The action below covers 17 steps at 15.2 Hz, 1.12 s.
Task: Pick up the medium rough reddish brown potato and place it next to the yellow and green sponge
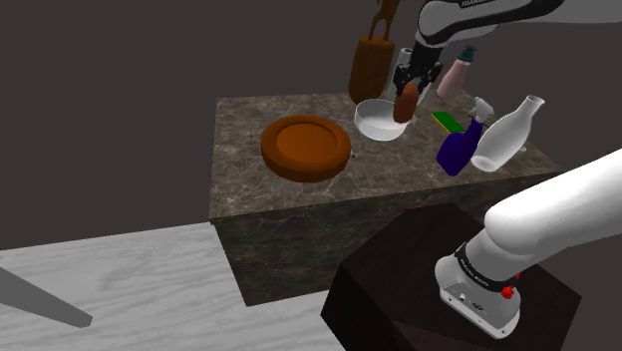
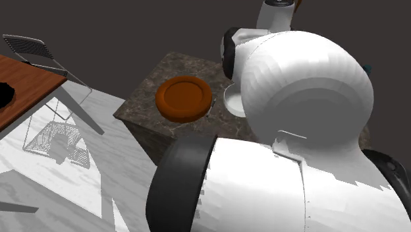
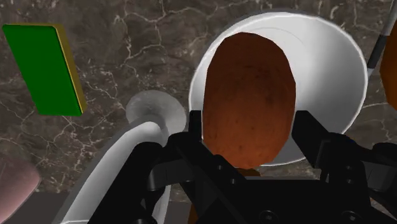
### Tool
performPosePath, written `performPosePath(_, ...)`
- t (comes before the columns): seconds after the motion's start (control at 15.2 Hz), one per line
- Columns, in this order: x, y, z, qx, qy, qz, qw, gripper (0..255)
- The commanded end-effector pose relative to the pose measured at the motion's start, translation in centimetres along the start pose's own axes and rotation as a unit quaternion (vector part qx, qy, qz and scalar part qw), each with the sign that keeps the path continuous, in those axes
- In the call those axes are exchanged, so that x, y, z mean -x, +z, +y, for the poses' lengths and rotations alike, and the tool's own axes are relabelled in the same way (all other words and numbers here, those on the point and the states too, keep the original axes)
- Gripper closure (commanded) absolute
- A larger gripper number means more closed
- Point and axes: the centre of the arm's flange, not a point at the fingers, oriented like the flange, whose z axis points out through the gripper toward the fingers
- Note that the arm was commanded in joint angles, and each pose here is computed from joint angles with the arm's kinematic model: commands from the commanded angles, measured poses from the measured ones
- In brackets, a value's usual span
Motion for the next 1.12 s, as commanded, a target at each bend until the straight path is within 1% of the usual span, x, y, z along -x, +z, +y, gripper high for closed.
performPosePath(0.0, -2.1, 0.3, 2.1, 0.0, 0.0, 0.0, 1.0, 255)
performPosePath(1.06, -17.4, 3.0, 16.3, 0.0, 0.0, 0.0, 1.0, 255)
